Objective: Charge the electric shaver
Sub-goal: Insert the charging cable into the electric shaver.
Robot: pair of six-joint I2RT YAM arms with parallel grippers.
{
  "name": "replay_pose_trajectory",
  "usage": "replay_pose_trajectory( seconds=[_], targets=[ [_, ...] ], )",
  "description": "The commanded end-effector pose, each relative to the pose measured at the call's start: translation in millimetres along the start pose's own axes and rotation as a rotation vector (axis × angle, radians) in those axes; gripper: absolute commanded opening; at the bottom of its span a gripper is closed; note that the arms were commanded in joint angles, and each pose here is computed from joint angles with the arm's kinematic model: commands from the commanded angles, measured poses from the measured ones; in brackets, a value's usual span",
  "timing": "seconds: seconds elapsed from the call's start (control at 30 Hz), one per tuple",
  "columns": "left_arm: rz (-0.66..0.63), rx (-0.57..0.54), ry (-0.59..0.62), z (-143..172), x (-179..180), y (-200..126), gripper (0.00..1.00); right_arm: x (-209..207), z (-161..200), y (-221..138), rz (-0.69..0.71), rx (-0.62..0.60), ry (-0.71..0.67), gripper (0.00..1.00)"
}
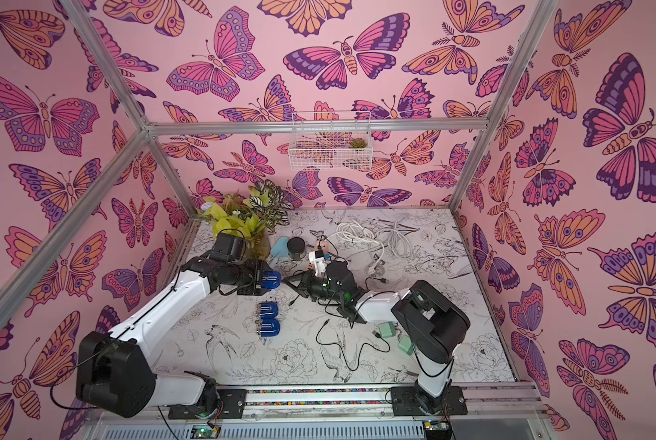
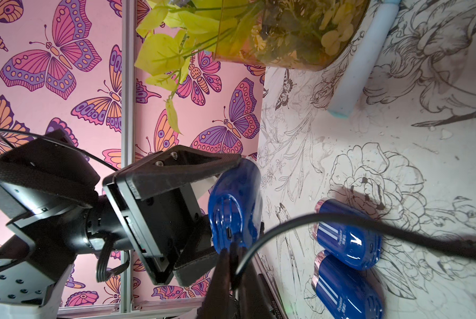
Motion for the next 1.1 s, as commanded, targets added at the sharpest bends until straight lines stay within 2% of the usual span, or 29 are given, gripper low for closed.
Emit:
replay_pose_trajectory(
  seconds=[0.0, 0.43, 0.77, 1.07],
  targets=[
    [0.003, 0.014, 0.004, 3.1, 3.2, -0.1, 0.0, 8.7, -0.5, 6.3, -0.029, 0.01, -0.014, 0.0],
    [-0.01, 0.015, 0.004, 4.5, 4.1, 3.7, 0.0, 6.8, -0.5, 7.9, -0.016, 0.02, -0.01, 0.0],
    [0.004, -0.002, -0.019, 5.9, 4.0, 1.0, 0.0, 6.7, -1.1, 2.3, 0.077, 0.001, -0.051, 0.0],
    [0.002, 0.0, -0.026, 8.5, 3.5, 3.4, 0.0, 9.0, 0.5, 4.1, 0.077, 0.001, -0.054, 0.0]
  ],
)
Point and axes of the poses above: each gripper's point midway between its finger pads, its own y axis out along the fingers, its own x axis along the line the jaws close on, z = x × y, the point moved 10 cm from there along -y, back along the fingers
